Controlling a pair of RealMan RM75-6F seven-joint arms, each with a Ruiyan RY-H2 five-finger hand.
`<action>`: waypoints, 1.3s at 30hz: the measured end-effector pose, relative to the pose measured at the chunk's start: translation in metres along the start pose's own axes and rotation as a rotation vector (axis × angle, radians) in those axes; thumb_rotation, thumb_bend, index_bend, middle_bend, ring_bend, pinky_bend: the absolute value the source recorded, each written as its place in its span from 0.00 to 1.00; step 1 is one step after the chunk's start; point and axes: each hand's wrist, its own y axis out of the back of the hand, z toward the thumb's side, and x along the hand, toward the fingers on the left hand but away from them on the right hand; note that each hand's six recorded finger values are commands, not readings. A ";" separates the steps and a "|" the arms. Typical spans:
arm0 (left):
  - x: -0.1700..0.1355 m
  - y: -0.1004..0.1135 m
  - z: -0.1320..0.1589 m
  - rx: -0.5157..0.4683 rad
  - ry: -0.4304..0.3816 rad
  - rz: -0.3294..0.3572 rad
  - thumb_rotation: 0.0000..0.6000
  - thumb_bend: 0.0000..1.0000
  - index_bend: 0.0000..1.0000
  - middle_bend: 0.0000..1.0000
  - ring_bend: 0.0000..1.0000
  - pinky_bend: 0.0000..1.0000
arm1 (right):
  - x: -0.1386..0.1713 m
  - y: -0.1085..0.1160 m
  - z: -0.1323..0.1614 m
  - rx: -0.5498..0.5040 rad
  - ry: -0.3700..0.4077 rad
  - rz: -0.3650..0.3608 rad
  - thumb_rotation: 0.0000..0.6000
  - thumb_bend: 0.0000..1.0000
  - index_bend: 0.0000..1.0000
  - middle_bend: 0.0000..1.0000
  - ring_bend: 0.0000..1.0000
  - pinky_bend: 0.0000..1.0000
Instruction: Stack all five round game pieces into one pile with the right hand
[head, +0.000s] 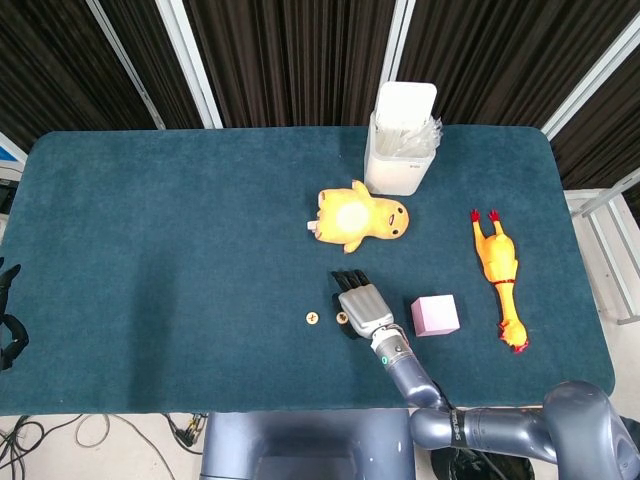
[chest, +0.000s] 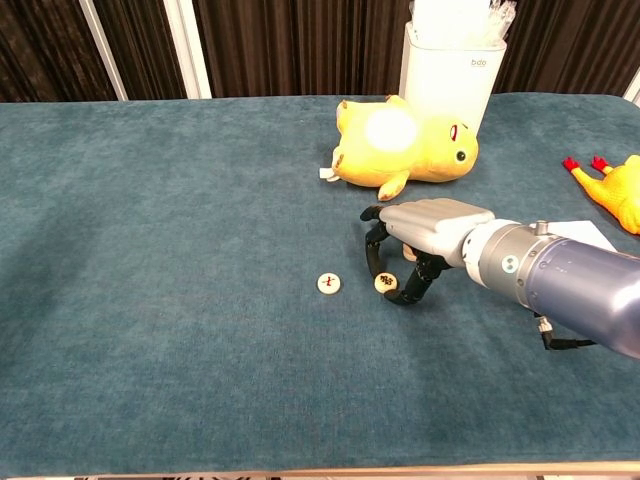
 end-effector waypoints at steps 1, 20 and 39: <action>0.000 0.000 0.000 -0.001 -0.001 0.000 1.00 0.82 0.12 0.00 0.00 0.02 | 0.000 0.000 0.000 0.001 -0.002 0.000 1.00 0.41 0.49 0.00 0.00 0.00; 0.000 0.000 0.000 -0.003 -0.003 -0.001 1.00 0.82 0.12 0.00 0.00 0.02 | 0.003 0.008 0.001 -0.002 0.002 -0.007 1.00 0.41 0.52 0.00 0.00 0.00; 0.000 0.001 0.000 -0.004 -0.004 -0.003 1.00 0.82 0.12 0.00 0.00 0.02 | -0.003 0.048 -0.015 0.021 -0.045 -0.065 1.00 0.41 0.53 0.00 0.00 0.00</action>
